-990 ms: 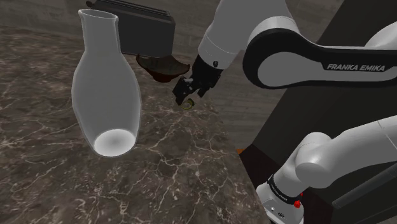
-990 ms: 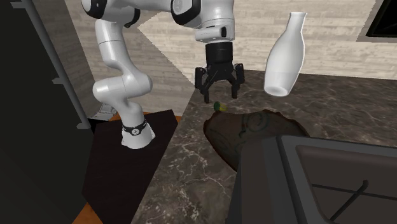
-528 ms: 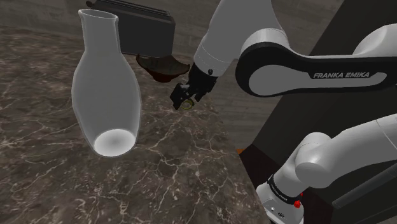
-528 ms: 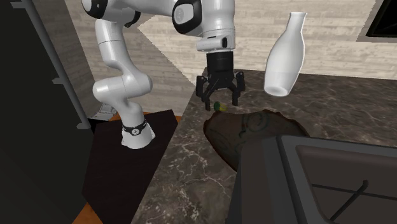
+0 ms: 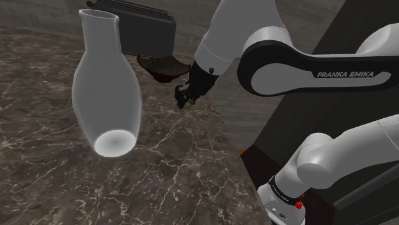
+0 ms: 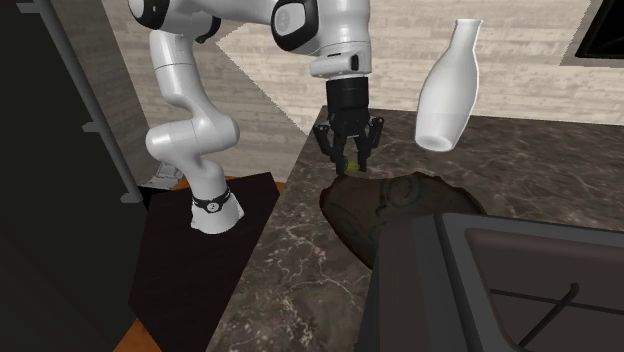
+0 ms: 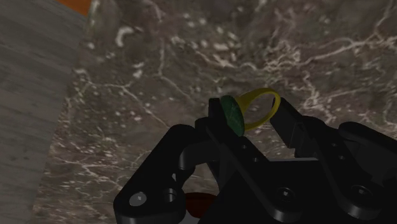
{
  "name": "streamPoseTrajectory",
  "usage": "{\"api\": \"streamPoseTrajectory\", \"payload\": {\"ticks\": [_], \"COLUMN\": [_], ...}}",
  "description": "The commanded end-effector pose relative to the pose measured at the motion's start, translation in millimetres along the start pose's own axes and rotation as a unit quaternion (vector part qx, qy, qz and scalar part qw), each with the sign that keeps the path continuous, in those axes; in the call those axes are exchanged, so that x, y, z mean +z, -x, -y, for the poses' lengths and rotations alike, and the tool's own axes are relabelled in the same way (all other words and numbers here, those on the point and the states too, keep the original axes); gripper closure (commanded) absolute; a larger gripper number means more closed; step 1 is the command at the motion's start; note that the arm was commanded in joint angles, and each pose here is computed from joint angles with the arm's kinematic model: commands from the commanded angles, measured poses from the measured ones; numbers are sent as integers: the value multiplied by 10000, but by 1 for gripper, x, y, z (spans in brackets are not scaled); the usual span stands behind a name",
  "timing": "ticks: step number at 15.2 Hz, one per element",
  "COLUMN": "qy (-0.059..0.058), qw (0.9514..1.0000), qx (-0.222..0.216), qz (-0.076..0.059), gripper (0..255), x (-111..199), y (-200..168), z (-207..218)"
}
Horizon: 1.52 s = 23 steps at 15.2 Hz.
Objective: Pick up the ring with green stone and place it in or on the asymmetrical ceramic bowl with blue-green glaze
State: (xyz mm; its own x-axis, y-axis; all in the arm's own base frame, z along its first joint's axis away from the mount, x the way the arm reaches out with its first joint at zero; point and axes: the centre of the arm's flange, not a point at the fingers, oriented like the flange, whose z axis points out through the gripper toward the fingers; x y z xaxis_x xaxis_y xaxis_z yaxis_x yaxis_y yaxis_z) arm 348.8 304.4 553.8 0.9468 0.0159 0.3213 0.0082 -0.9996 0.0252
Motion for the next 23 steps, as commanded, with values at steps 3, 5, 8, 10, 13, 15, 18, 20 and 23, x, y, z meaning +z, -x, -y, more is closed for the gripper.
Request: {"api": "streamPoseTrajectory", "payload": {"ticks": [3, 5, 8, 10, 13, 15, 18, 20, 23], "qy": [42, 42, 41, 41, 41, 41, 41, 41, 41], "qw": [10000, 10000, 10000, 10000, 10000, 10000, 10000, 10000, 10000], "qx": [9, 8, 9, 9, 9, 9, 9, 9, 9], "qz": [58, 57, 57, 57, 57, 57, 57, 57, 57], "gripper": [255, 255, 255, 255, 255, 255, 255, 255, 255], "x": [5, 5, -4, -14, -29, -39, -54, -64, -79], "y": [0, -1, -2, -6, -11, -14, -19, -23, -28], "z": [-2, -1, -3, -3, -4, -4, -4, -5, -5]}}
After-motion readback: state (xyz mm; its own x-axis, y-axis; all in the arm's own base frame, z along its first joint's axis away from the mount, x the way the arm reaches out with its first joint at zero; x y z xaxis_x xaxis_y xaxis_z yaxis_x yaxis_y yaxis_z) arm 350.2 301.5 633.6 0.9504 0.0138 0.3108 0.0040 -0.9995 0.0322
